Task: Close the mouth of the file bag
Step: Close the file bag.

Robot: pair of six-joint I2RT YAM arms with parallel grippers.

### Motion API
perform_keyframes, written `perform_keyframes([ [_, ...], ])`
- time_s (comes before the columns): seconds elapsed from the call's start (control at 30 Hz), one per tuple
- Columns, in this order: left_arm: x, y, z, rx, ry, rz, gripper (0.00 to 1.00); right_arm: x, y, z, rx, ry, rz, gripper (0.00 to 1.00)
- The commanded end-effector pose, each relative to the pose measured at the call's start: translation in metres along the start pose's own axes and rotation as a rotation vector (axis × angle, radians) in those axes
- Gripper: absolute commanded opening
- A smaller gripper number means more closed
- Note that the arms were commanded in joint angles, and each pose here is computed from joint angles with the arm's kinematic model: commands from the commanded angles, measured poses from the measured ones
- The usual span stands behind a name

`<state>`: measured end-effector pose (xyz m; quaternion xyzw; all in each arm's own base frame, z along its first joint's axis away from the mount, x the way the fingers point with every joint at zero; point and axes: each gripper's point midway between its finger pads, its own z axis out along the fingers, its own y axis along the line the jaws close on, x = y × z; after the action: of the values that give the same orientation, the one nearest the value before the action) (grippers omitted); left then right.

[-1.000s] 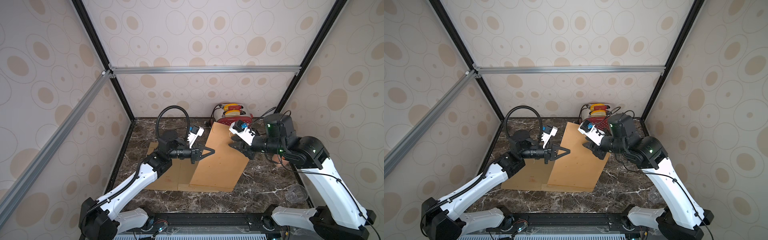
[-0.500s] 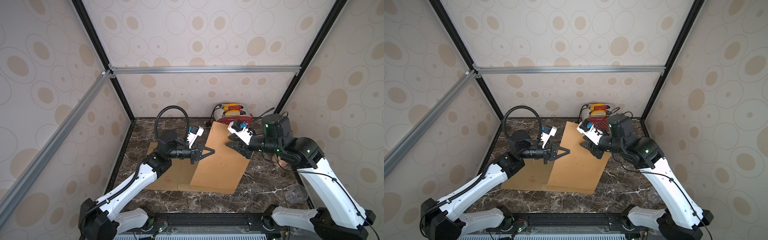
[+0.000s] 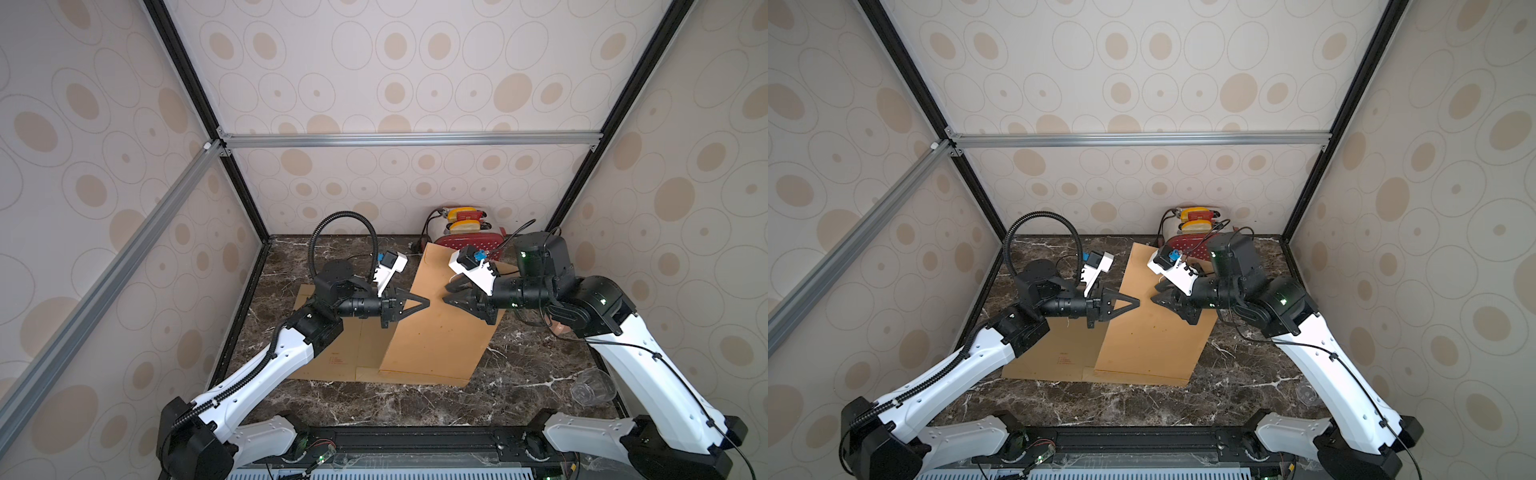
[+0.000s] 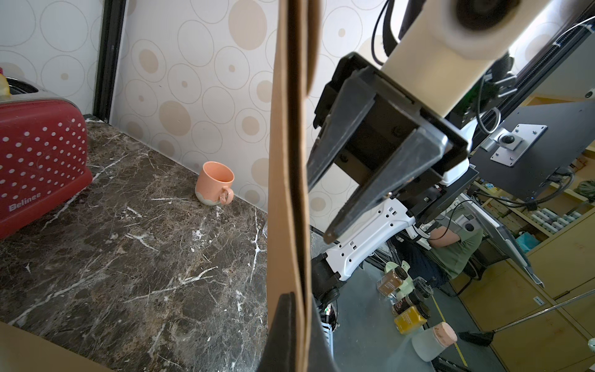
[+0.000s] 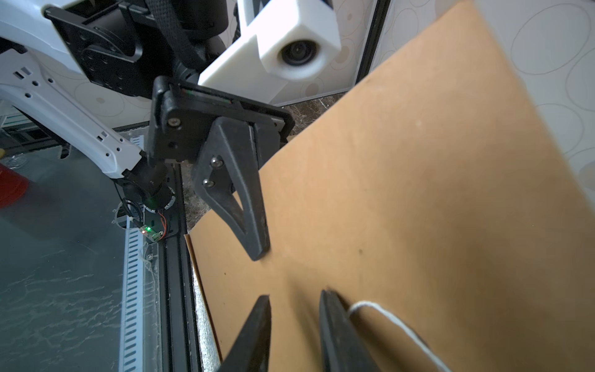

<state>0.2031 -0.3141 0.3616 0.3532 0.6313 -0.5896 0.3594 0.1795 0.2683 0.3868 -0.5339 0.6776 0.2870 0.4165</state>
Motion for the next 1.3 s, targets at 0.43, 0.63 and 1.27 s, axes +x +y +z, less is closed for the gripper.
perform_keyframes([
  [0.43,-0.021,-0.024,-0.003,0.057,-0.044,0.078,0.00,0.013,0.034,-0.033,-0.020,-0.170,-0.002,0.29],
  [0.63,-0.021,-0.024,-0.003,0.057,-0.044,0.074,0.00,-0.008,0.017,-0.051,0.123,-0.235,-0.169,0.31],
  [1.27,-0.022,-0.026,-0.003,0.073,-0.050,0.072,0.00,-0.004,-0.016,-0.011,0.193,-0.215,-0.164,0.27],
])
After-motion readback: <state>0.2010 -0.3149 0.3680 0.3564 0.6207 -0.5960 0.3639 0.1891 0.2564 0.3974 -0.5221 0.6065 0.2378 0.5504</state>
